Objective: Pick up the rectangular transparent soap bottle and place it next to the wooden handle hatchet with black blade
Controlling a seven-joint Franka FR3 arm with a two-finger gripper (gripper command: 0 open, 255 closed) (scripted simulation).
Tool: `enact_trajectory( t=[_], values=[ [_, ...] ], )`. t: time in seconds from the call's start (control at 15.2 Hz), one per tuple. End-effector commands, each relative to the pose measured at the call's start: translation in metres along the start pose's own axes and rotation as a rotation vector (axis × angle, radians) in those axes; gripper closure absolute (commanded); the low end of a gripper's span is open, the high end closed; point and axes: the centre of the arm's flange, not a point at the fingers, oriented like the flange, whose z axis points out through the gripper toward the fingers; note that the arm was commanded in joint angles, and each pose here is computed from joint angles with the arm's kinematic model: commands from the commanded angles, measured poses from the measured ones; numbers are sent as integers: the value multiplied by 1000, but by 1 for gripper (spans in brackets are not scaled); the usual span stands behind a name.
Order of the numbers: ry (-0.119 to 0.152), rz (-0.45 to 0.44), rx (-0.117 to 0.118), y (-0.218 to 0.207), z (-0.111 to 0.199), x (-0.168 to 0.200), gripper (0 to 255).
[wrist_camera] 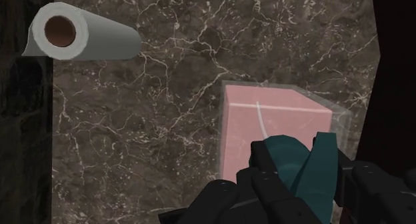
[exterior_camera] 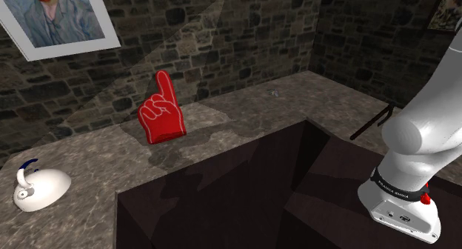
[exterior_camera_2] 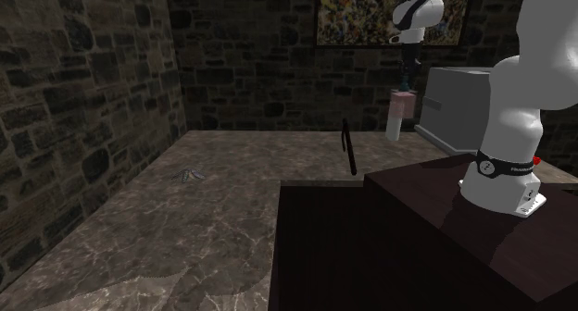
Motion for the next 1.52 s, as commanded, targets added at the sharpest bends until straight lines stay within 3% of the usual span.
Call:
enact_trajectory(
  t=[0.0,1.45],
  values=[
    [1,1,-1,-1,11,1,255],
    [1,1,-1,1,127,12,255]
  ],
)
